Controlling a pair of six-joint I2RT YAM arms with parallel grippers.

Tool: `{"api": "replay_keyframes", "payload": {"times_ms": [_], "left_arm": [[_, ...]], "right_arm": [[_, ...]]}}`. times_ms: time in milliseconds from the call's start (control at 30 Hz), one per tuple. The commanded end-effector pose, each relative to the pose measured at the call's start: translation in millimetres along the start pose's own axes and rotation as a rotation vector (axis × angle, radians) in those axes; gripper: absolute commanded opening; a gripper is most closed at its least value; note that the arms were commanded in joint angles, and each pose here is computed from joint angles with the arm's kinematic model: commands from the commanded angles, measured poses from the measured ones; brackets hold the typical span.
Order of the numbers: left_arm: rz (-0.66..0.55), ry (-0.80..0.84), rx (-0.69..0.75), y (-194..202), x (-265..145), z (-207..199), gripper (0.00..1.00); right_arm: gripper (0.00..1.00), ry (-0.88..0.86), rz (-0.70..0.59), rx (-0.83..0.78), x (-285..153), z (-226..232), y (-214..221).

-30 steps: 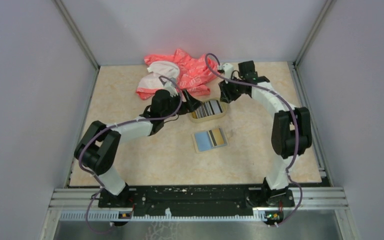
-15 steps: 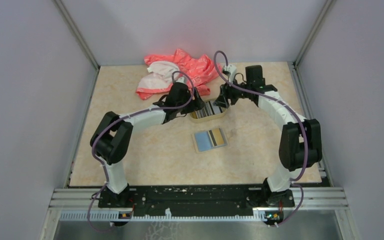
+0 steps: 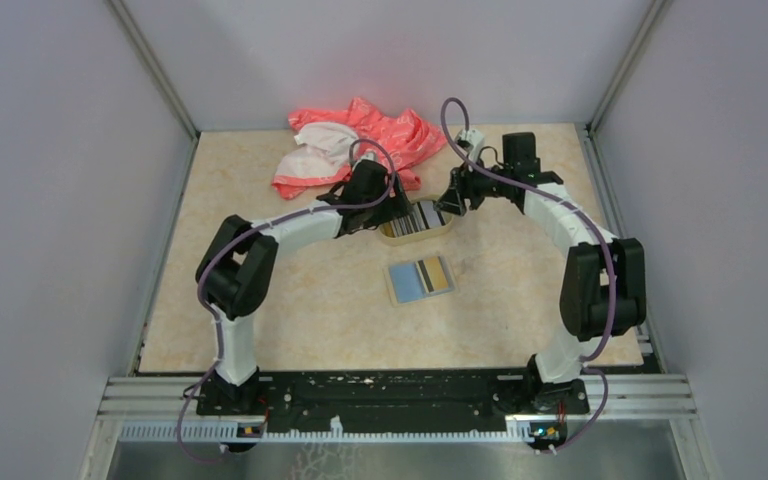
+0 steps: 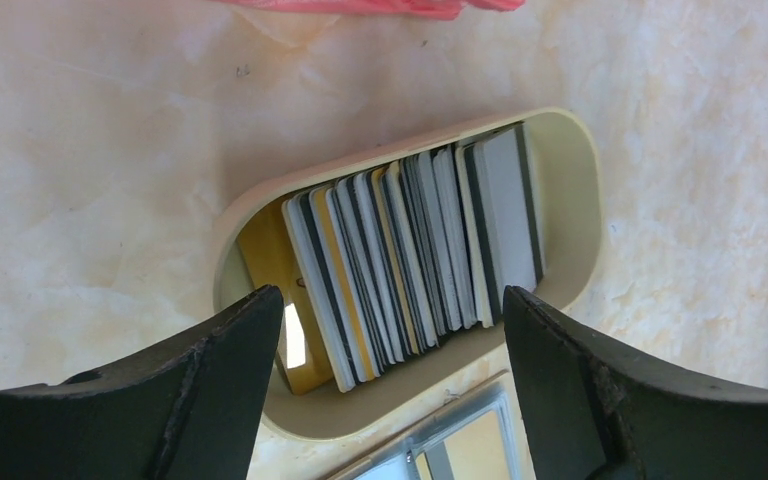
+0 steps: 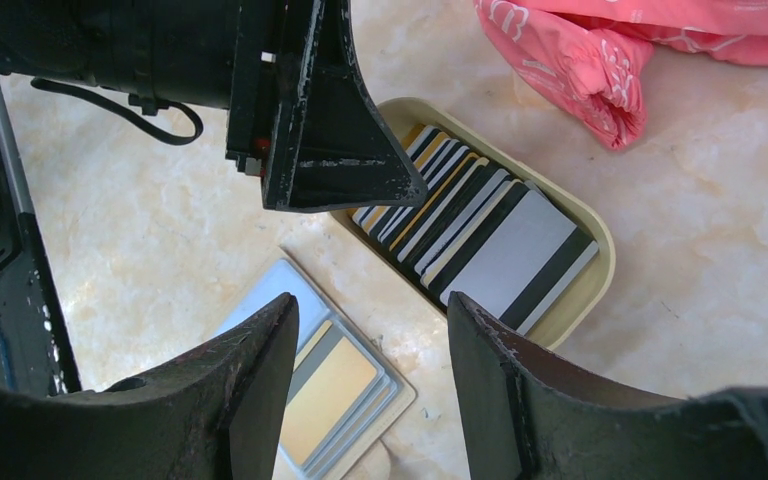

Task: Put the credit cards into the card holder
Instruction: Pick up the credit card from the storage box.

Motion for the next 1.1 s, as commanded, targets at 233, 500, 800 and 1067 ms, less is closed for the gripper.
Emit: {"api": "replay_keyframes", "payload": {"times_ms": [233, 500, 800, 1067], "left_arm": [[0.023, -0.049, -0.037, 5.9, 10.7, 2.0, 0.9], [0.037, -0.059, -0.069, 8.6, 19.1, 1.2, 0.91], [0.063, -0.087, -0.112, 14.0, 28.6, 3.1, 0.92], [0.089, -0.01, -0.13, 17.9, 30.9, -9.2, 0.9]], "right_arm": [[0.56, -0.015, -0.074, -0.042, -12.5, -0.2, -21.1], [0.56, -0.022, -0.081, -0.034, -14.7, -0.5, -21.8], [0.56, -0.033, -0.098, -0.026, -18.9, 0.6, -24.7], [0.56, -0.041, -0.114, -0.017, -23.6, 0.2, -26.6]]}}
Point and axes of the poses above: each gripper's point midway between its finger pads, its own x axis out along the fingers, its own z axis along the line the jaws close on, y = z × x, the point moved 2 cm from there along -x, back along the fingers, and after that the axes turned 2 degrees about x, right-handed, at the moved point
